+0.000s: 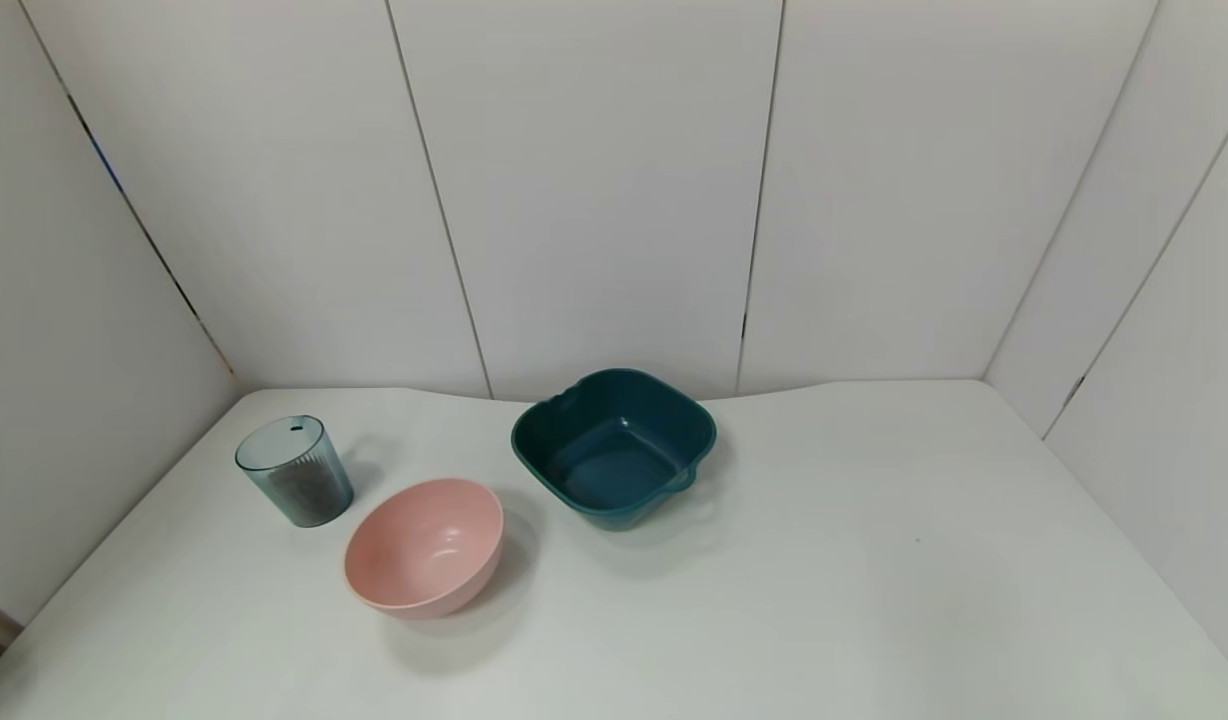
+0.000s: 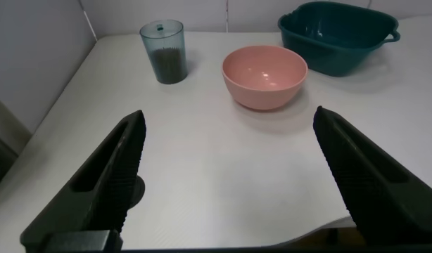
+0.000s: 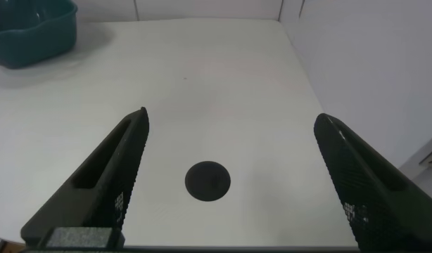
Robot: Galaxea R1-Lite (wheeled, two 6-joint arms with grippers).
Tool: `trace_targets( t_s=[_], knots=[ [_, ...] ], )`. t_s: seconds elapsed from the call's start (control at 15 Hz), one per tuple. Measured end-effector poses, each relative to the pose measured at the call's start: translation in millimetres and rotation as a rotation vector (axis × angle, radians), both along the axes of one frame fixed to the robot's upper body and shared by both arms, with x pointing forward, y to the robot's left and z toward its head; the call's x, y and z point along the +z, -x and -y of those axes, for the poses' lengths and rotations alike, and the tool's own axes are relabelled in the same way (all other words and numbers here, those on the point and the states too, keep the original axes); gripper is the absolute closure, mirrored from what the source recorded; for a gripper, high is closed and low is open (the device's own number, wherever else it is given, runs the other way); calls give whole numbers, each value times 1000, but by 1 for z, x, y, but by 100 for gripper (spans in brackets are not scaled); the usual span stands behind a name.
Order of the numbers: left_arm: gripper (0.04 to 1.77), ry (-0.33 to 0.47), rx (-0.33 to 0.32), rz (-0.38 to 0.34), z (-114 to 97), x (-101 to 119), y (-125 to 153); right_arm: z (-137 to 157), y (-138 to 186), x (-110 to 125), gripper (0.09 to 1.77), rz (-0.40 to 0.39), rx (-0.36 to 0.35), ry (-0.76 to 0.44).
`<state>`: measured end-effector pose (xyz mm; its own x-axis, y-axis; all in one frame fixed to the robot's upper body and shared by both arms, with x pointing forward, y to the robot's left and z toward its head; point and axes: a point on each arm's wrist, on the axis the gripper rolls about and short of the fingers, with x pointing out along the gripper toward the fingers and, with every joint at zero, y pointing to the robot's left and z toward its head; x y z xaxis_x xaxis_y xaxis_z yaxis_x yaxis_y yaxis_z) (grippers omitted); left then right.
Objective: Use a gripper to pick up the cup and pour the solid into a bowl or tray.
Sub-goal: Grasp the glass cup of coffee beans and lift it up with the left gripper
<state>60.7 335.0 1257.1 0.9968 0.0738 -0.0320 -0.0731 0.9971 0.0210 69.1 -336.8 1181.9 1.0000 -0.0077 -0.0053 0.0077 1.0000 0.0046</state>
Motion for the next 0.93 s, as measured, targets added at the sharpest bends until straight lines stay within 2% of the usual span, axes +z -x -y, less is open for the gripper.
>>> trace_targets(
  t_s=[0.33, 0.4, 0.67, 0.93],
  knots=[
    [9, 0, 1, -2, 0, 2, -1, 0, 0, 0, 15, 0, 0, 0],
    [9, 0, 4, -14, 0, 12, -4, 0, 0, 0, 15, 0, 0, 0],
    [9, 4, 21, -97, -1, 47, -31, 0, 0, 0, 15, 0, 0, 0],
    [9, 45, 55, -205, -1, 61, -64, 0, 0, 0, 15, 0, 0, 0]
  ],
)
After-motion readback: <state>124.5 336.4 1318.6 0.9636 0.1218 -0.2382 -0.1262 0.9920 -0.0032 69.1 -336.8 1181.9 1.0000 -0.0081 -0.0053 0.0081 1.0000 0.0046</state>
